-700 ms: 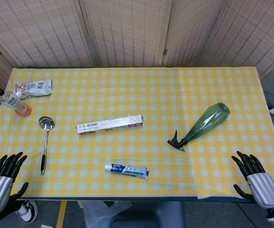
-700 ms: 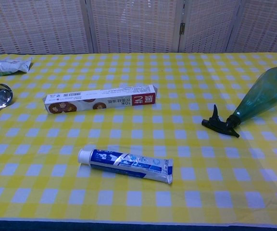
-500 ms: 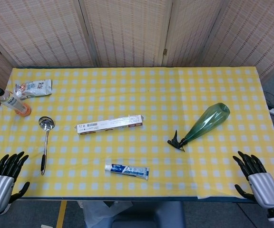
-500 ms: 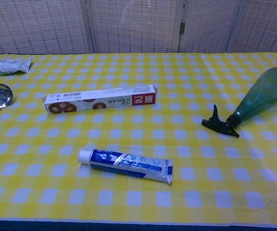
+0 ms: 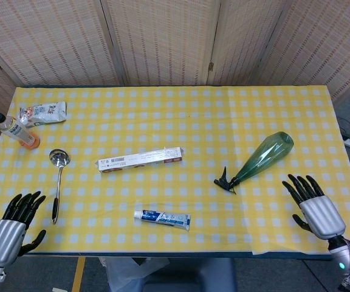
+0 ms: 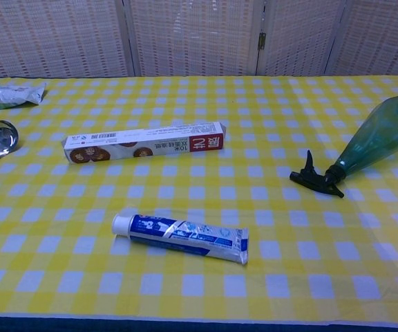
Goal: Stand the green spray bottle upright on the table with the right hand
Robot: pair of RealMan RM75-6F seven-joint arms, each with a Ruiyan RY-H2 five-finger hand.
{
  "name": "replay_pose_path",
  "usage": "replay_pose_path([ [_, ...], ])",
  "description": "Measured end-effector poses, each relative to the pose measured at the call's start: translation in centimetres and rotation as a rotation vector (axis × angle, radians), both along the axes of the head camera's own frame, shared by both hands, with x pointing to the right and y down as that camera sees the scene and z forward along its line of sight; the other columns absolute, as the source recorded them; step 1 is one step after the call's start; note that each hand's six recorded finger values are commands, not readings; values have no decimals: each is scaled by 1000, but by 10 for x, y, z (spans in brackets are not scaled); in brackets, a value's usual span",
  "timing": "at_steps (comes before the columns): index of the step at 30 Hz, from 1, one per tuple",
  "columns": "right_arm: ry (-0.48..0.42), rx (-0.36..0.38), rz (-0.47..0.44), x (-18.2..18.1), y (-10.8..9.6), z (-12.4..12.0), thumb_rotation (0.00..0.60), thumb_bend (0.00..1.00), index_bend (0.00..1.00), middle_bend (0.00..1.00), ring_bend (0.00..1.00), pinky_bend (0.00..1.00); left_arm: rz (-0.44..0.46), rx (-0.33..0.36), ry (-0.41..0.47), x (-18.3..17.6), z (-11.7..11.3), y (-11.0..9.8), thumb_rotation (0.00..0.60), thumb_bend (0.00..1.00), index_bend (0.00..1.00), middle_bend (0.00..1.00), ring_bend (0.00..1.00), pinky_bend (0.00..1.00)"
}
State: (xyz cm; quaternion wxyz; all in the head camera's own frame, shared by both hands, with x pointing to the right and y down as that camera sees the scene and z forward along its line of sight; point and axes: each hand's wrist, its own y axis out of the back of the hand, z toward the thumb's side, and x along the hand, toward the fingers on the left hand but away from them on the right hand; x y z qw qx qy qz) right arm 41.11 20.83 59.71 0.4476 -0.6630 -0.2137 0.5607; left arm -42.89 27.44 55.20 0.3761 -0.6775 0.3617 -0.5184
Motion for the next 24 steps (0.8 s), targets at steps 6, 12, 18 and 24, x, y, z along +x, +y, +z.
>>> replay_pose_path([
  [6,192,0,-189,-31,-33,23,600,333,0,0,0,0,-28,36,16,-7,-14,0,600,397,39,89,94,0],
  [12,295,-26,-285,-65,-63,55,600,333,0,0,1,0,-39,44,21,-11,-21,3,600,396,39,89,96,0],
  [18,297,-63,-297,-94,-79,89,600,334,0,0,8,0,-50,43,23,-14,-22,3,600,396,39,89,97,0],
  [24,301,-81,-280,-101,-86,113,600,334,1,0,39,0,-71,56,24,-21,-26,1,600,396,39,89,97,0],
])
